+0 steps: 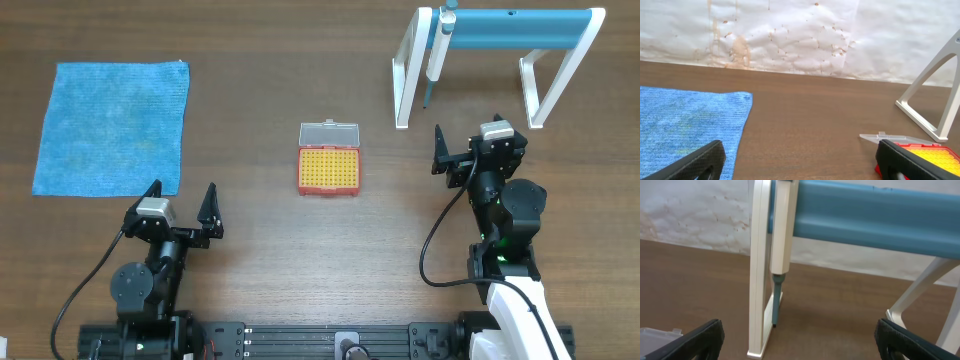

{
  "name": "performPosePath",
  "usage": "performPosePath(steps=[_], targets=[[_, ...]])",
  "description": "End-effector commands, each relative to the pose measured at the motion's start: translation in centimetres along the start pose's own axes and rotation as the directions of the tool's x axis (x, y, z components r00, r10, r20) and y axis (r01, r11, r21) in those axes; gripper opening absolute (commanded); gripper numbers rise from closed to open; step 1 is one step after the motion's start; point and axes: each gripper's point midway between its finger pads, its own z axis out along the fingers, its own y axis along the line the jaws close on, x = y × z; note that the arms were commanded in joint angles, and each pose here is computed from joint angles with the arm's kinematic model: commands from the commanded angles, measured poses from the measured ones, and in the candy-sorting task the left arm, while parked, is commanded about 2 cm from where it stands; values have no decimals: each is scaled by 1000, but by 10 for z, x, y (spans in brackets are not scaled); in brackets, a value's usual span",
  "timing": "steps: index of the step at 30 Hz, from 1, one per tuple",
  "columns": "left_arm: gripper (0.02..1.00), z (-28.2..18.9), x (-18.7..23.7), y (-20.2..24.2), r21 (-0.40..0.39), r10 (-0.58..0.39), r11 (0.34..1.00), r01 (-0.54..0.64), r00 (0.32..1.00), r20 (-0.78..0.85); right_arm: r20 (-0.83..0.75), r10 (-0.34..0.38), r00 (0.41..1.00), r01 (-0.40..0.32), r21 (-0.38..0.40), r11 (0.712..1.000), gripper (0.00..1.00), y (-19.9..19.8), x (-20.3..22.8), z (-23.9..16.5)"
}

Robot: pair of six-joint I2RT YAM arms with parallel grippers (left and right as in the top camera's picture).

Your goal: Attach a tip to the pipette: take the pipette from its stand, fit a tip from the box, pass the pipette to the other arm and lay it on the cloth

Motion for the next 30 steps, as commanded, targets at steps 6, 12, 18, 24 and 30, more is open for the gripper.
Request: performPosePath(steps=[6, 12, 18, 24, 30], targets=[[974, 0, 2, -3, 18, -9, 1000, 9, 1000, -6, 47, 171, 984, -171, -14, 985, 974, -2, -16, 12], [974, 0, 2, -3, 18, -9, 1000, 9, 1000, -6, 144, 206, 968, -204, -33, 978, 974, -5, -16, 42], [974, 0, 2, -3, 18, -9, 1000, 9, 1000, -6, 113, 212, 971, -208, -45, 977, 974, -2, -13, 77], [974, 0, 2, -3, 18, -9, 1000, 9, 1000, -6, 99, 214, 972, -213, -22, 977, 978, -9, -14, 95], [974, 0, 2, -3, 18, -9, 1000, 9, 1000, -6, 90, 216, 972, -215, -20, 977, 976, -12, -19, 116]])
